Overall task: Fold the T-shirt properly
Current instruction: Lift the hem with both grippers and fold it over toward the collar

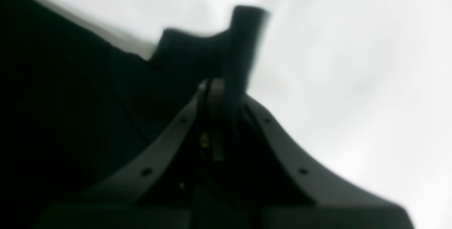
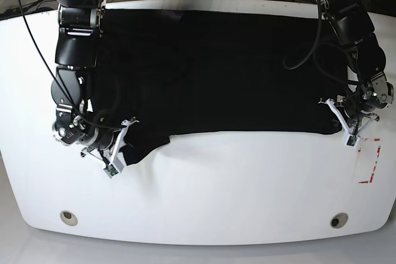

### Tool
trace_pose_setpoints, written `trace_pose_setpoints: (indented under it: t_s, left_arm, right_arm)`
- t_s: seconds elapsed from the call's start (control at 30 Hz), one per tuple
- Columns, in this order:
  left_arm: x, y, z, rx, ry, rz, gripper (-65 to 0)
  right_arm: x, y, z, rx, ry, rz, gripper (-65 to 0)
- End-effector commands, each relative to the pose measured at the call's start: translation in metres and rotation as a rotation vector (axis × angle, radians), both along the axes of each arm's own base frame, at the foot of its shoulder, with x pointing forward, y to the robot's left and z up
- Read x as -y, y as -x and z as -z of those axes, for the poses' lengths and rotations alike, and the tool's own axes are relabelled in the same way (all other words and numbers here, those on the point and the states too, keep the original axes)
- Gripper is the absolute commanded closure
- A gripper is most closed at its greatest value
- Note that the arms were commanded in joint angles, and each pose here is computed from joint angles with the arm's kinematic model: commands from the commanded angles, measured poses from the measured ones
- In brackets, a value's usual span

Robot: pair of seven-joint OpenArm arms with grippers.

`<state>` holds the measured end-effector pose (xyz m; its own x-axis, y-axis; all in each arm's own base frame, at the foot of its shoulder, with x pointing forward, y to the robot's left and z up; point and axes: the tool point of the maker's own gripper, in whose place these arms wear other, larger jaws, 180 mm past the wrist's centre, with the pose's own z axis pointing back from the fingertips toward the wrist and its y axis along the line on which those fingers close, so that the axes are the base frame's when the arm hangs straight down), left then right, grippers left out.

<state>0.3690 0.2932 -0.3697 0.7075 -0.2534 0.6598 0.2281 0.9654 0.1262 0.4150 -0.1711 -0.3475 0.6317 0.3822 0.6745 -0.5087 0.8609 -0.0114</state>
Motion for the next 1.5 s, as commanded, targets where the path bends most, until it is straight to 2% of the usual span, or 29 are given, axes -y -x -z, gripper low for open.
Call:
trace_pose_setpoints:
  t_s: [0.0,0.3,0.5,0.7,0.9,1.0,1.03,1.1,1.17,1.23,1.3,1.4,1.47]
  left_arm:
    - [-0.007,-0.006,-0.024,0.071,-0.041,0.006,0.0]
    - [-0.005,0.015,-0.031,0.088,-0.104,0.032,0.0]
    - [-0.006,0.034,-0.018,0.045,-0.118,0.039,0.0]
    - [-0.014,0.057,-0.006,-0.007,-0.153,0.048,0.0]
    - [-0.01,0.08,-0.005,-0.029,-0.195,0.078,0.0]
    - [-0.012,0.094,0.001,-0.085,-0.219,0.078,-0.1]
    - [-0.013,0.096,0.002,-0.096,-0.221,0.076,-1.1]
    - [-0.015,0.101,0.005,-0.124,-0.23,0.07,-7.2]
    - [-0.017,0.104,0.007,-0.144,-0.236,0.064,-16.4]
    - [-0.018,0.105,0.007,-0.15,-0.238,0.062,-26.5]
    - [-0.018,0.106,0.008,-0.161,-0.242,0.06,-37.5]
    - [-0.021,0.109,0.008,-0.19,-0.255,0.051,-42.4]
    - [-0.027,0.109,-0.003,-0.194,-0.294,0.049,-41.5]
  right_arm:
    - [0.015,-0.008,-0.04,0.089,0.064,0.014,0.0]
    - [0.032,0.041,-0.058,0.1,0.204,0.041,0.0]
    - [0.04,0.078,-0.049,0.081,0.24,0.06,0.0]
    - [0.039,0.118,-0.035,0.008,0.298,0.042,0.0]
    - [0.034,0.15,-0.012,-0.069,0.295,0.025,0.0]
    - [0.032,0.166,0.001,-0.116,0.276,0.035,-0.6]
    - [0.035,0.169,0.002,-0.123,0.273,0.046,-0.8]
    - [0.039,0.176,0.009,-0.15,0.26,0.075,-2.4]
    - [0.041,0.181,0.016,-0.174,0.245,0.101,-7.3]
    - [0.049,0.185,0.021,-0.193,0.24,0.13,-16.3]
    - [0.056,0.189,0.021,-0.2,0.234,0.162,-30.6]
    - [0.065,0.196,0.022,-0.215,0.238,0.192,-49.6]
    - [0.072,0.197,0.016,-0.21,0.251,0.213,-57.2]
